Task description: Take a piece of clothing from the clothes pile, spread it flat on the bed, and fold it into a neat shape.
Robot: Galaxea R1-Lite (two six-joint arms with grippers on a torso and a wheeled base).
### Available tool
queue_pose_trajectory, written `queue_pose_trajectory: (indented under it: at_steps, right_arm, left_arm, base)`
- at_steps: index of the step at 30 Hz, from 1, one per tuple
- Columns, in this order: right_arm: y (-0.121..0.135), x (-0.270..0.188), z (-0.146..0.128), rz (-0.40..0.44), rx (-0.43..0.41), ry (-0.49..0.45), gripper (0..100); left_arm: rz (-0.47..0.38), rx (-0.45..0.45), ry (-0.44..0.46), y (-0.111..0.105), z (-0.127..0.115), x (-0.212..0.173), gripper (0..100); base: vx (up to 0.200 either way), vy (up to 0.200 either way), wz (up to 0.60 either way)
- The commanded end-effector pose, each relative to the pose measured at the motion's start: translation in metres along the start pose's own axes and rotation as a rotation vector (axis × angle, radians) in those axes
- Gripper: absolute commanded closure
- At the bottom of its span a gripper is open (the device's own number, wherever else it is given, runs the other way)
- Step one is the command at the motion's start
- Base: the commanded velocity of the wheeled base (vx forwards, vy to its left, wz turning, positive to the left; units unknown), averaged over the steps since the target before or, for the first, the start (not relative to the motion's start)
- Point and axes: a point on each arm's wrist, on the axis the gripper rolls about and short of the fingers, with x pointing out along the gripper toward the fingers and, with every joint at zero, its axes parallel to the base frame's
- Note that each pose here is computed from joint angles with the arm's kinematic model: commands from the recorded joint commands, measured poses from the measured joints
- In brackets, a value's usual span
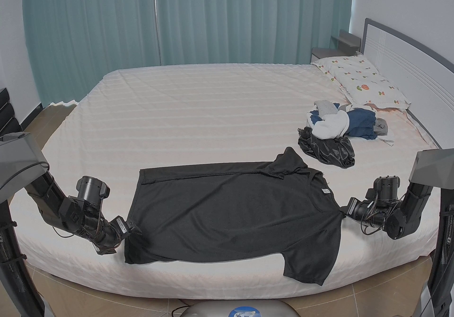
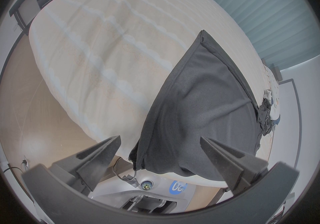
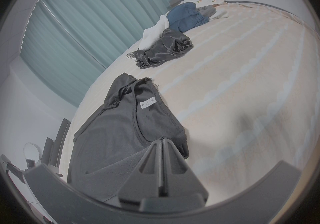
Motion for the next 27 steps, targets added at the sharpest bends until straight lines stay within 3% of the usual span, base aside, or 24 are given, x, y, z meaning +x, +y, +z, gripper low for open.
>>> queue_pose_trajectory:
  at_steps: [1,9,16,17,18,19,27]
  right_arm:
    - [-0.001,0.003,0.003,0.005,-0.014,-0.007,100]
    - [-0.005,0.011,-0.001,-0.002,-0.02,0.004,100]
    - [-0.006,0.012,-0.002,-0.005,-0.019,0.011,100]
    - [-0.006,0.013,-0.003,-0.006,-0.018,0.012,0]
    - [-0.007,0.013,-0.003,-0.007,-0.018,0.014,0]
    - [-0.006,0.012,-0.003,-0.006,-0.018,0.012,0]
    - [-0.002,-0.003,0.001,-0.004,-0.018,0.003,0]
  left_arm:
    - [0.005,0.001,0.006,0.001,-0.001,0.002,0]
    - [0.014,0.017,0.018,-0.002,-0.006,0.008,0]
    - [0.086,0.085,0.002,-0.009,-0.024,0.016,0]
    - [0.088,0.093,-0.002,-0.01,-0.026,0.017,0]
    - [0.093,0.099,-0.006,-0.011,-0.027,0.019,0]
    - [0.097,0.105,-0.013,-0.012,-0.028,0.02,100]
    - [0.173,0.115,-0.082,-0.009,-0.03,0.025,100]
  base:
    - [0.0,0.0,0.0]
    - [0.0,0.0,0.0]
    - [0.0,0.0,0.0]
    - [0.0,0.0,0.0]
    - [0.0,0.0,0.0]
    - [0.0,0.0,0.0]
    - [0.0,0.0,0.0]
